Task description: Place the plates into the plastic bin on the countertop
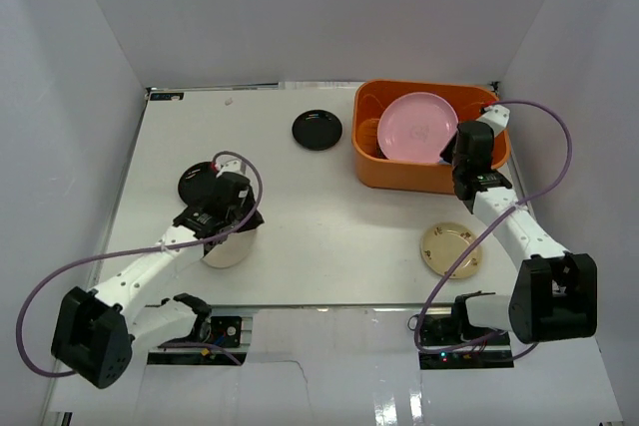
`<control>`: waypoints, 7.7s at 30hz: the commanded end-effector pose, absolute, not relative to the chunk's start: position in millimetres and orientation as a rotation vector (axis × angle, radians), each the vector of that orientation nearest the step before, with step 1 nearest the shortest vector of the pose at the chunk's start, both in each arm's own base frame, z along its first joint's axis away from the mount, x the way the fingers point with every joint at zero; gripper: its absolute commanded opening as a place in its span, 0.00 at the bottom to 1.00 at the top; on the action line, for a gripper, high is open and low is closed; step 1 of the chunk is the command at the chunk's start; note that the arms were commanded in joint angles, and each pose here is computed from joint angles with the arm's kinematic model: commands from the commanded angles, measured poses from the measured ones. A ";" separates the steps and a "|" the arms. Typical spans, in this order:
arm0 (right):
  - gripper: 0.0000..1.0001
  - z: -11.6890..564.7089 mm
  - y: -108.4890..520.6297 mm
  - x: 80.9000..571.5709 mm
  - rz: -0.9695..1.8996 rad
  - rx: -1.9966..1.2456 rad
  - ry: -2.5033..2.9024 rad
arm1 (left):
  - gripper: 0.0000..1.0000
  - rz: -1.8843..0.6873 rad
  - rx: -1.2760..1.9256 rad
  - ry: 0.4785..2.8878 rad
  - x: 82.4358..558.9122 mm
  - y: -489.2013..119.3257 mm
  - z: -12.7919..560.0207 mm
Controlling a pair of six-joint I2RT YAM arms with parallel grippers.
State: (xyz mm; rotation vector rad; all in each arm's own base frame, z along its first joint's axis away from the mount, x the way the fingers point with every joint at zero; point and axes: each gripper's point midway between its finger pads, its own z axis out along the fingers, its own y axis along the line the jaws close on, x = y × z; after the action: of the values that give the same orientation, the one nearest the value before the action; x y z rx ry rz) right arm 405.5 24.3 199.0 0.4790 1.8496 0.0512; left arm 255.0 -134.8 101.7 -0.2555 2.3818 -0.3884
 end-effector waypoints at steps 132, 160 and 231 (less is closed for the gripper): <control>0.33 109.7 158.9 198.5 0.535 0.090 2.129 | 0.70 -0.772 -0.543 2.160 483.2 -231.1 98.2; 0.76 93.5 -18.8 211.9 -0.034 0.800 2.038 | 0.00 -0.891 -0.675 2.135 558.0 -223.3 36.4; 0.08 386.1 8.0 283.0 0.349 0.511 1.506 | 0.00 -0.942 0.079 1.906 469.0 -445.4 298.5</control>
State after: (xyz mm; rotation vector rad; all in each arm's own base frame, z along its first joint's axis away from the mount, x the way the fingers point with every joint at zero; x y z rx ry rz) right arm 257.5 10.3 358.8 0.5057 1.6165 0.3329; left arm 476.7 -429.2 280.3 0.0221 1.9185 -0.9285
